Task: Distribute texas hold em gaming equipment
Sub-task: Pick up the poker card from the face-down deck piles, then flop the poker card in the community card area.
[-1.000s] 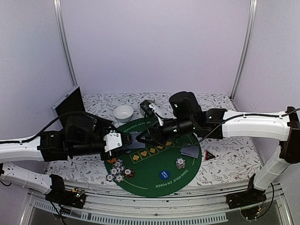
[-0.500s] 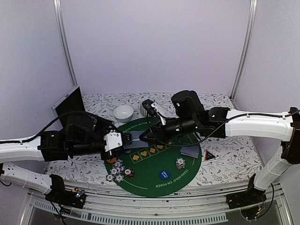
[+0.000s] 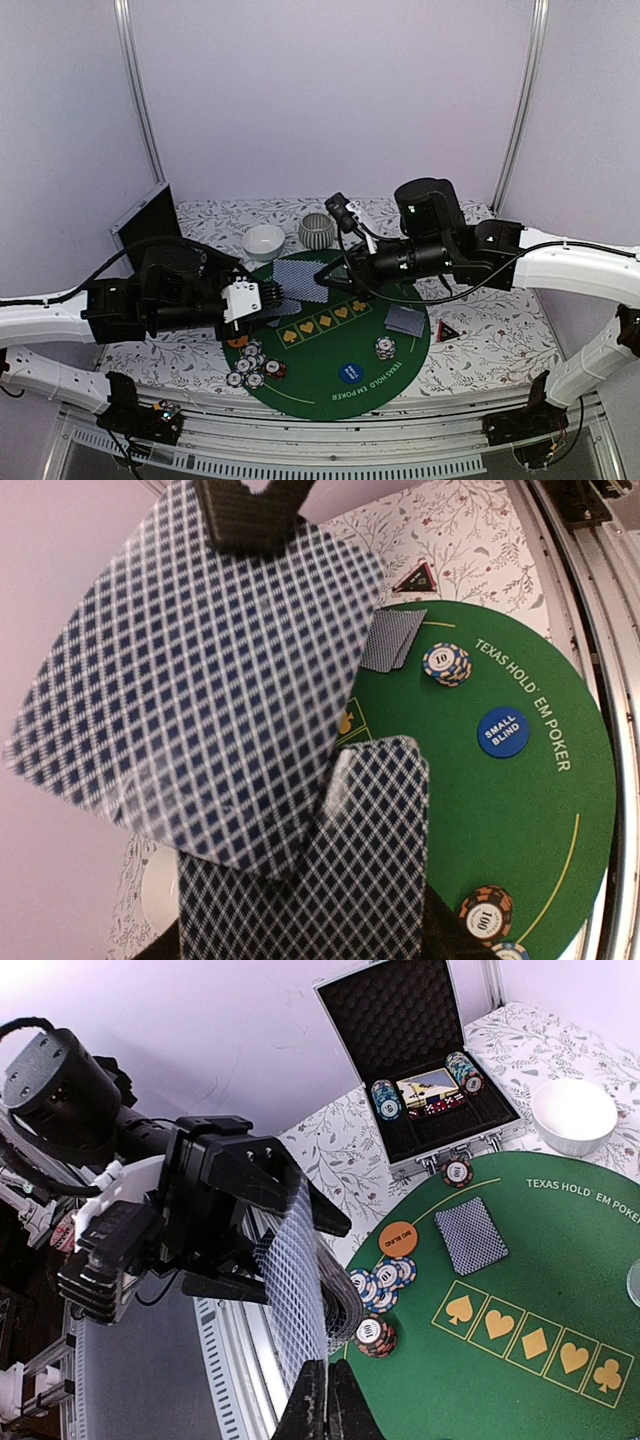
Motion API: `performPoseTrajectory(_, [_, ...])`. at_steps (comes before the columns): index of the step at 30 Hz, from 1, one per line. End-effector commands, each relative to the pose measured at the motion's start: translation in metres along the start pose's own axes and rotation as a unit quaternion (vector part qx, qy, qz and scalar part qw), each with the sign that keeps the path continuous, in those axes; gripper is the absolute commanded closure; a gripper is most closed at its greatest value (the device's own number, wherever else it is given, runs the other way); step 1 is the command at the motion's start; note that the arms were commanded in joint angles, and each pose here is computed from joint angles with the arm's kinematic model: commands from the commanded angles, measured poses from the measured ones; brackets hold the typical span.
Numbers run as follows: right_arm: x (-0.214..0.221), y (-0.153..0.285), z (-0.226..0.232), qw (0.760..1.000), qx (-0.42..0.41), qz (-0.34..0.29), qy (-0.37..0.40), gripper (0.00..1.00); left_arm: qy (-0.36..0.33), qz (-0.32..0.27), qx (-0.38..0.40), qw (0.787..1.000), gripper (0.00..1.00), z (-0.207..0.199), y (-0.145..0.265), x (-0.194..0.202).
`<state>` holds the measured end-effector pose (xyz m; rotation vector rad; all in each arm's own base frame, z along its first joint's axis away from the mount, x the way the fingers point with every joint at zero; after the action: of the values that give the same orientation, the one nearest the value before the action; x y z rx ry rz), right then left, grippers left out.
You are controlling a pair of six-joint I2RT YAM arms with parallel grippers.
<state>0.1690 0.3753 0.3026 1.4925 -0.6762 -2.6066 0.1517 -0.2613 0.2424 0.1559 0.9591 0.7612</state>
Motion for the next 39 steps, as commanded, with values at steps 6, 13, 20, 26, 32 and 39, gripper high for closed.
performPoseTrajectory(6, [-0.011, 0.061, -0.010, 0.994, 0.088, -0.060, 0.008, 0.98, 0.010, 0.005, -0.026, 1.000, 0.50, 0.013, 0.001, -0.001])
performPoseTrajectory(13, [-0.003, 0.092, -0.047, 0.978, 0.189, -0.090, 0.022, 0.98, 0.035, 0.016, -0.047, 0.998, 0.50, 0.027, 0.004, -0.004])
performPoseTrajectory(20, [-0.011, 0.070, -0.068, 0.968, 0.243, -0.054, 0.044, 0.98, 0.084, 0.055, -0.096, 0.990, 0.49, 0.052, 0.008, -0.001])
performPoseTrajectory(26, [-0.002, 0.019, -0.093, 0.950, 0.305, 0.013, 0.068, 0.98, 0.130, 0.095, -0.143, 0.976, 0.49, 0.067, 0.014, 0.016])
performPoseTrajectory(32, [0.014, -0.042, -0.101, 0.936, 0.323, 0.065, 0.120, 0.98, 0.185, 0.124, -0.191, 0.956, 0.49, 0.082, 0.026, 0.045])
performPoseTrajectory(39, [0.036, -0.116, -0.108, 0.907, 0.336, 0.130, 0.218, 0.98, 0.227, 0.128, -0.228, 0.938, 0.48, 0.093, 0.037, 0.064])
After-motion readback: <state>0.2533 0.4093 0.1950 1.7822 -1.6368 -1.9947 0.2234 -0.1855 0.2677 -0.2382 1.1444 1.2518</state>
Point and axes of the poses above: each gripper's point midway between its finger pads, its own y axis back along the fingers, its own z axis along the line the jaws close on, x = y × z, the point moved 5 cm from there along y, back along the fingers, and after that the axes turned 2 degrees about -y, right-handed, at the moved point
